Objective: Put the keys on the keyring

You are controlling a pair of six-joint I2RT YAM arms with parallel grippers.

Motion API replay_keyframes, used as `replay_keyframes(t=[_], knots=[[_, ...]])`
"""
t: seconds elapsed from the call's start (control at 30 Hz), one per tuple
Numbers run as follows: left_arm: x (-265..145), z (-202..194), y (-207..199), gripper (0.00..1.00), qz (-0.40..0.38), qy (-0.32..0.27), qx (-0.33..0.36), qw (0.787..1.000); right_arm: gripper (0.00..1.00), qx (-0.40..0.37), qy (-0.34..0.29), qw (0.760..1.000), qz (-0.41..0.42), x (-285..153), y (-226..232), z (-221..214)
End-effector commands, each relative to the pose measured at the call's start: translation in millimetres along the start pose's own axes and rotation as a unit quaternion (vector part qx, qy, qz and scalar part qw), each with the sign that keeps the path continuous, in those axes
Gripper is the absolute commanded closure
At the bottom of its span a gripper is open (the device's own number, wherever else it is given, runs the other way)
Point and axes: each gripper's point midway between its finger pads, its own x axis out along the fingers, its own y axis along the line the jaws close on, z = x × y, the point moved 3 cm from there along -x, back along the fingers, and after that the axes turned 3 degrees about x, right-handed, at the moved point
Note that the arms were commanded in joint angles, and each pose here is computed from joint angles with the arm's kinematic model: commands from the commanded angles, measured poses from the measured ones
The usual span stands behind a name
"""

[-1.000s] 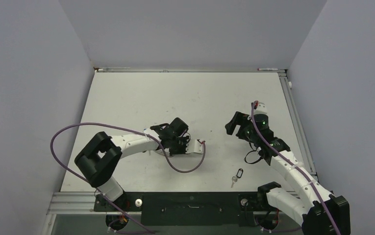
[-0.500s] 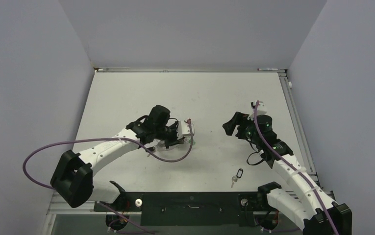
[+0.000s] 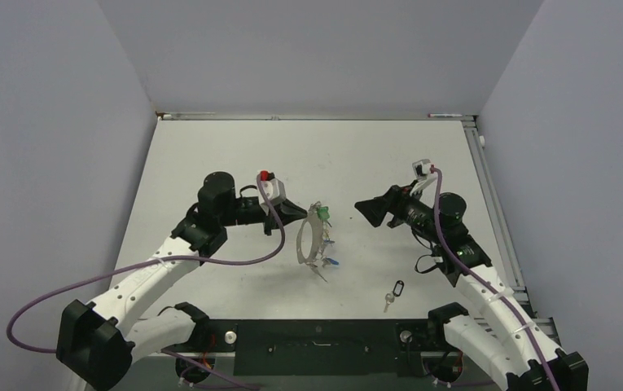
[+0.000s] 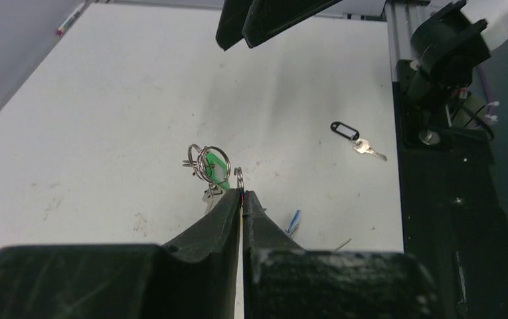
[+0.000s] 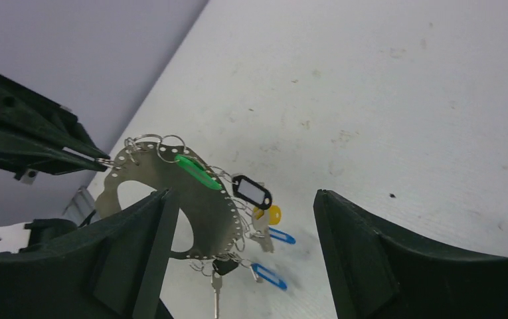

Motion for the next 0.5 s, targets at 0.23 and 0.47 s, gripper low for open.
replay_keyframes(t=[0.23, 0.47], knots=[[-22, 73, -19, 1.00, -0.011, -0.208, 0.014, 0.978, 0.25, -0.085, -0.040, 0.944, 0.317, -21, 123, 3], [-37, 86, -27, 1.00, -0.002, -0.270, 0.001, 0.963, 0.23, -0.166, -0.073, 0.900, 0.396, -33, 170, -28]])
